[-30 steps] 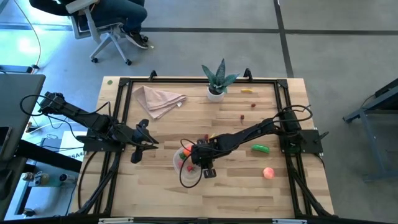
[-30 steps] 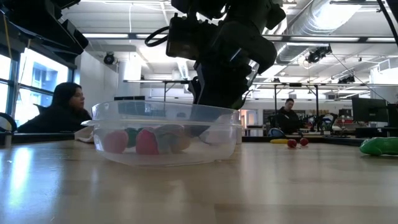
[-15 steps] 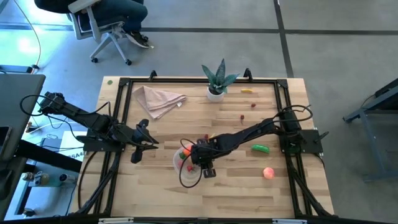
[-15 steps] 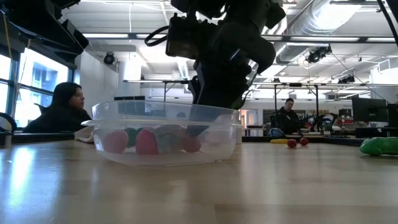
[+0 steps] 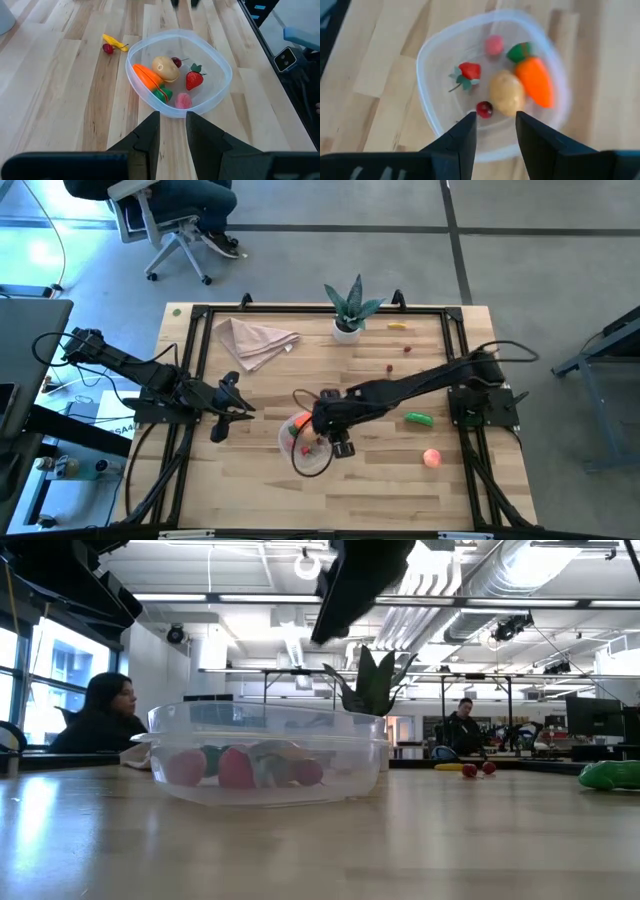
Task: Pick and placing Produce into tupperware
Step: Put the bottom corn into the transparent container
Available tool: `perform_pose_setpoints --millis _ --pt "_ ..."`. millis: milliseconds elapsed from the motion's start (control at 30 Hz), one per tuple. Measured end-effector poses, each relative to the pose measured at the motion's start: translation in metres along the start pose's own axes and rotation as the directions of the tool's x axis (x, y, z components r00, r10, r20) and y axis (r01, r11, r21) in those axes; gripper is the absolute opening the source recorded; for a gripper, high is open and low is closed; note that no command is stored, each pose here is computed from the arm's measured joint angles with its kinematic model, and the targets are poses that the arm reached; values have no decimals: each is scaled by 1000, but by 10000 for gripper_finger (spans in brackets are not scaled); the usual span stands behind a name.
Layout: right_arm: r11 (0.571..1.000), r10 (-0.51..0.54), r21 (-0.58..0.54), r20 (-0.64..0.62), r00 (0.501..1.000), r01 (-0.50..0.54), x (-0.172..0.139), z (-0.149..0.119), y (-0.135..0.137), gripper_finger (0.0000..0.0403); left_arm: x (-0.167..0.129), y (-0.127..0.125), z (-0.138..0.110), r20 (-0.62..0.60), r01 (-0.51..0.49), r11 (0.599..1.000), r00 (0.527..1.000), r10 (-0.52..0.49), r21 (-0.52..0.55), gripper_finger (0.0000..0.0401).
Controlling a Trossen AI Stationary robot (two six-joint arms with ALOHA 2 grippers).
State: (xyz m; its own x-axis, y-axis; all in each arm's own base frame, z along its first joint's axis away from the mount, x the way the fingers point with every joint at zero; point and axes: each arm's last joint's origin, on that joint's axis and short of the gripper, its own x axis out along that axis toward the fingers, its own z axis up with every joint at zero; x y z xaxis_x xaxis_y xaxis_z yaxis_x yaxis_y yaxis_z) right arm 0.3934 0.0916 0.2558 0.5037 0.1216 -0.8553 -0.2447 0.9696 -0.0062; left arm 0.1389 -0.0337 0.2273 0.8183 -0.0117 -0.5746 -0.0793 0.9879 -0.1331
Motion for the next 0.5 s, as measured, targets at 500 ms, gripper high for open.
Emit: perform_pose_setpoints --millis 500 --pt "988 -137 78 89 987 130 -41 -74 -31 129 0 0 0 0 0 1000 1000 0 0 83"
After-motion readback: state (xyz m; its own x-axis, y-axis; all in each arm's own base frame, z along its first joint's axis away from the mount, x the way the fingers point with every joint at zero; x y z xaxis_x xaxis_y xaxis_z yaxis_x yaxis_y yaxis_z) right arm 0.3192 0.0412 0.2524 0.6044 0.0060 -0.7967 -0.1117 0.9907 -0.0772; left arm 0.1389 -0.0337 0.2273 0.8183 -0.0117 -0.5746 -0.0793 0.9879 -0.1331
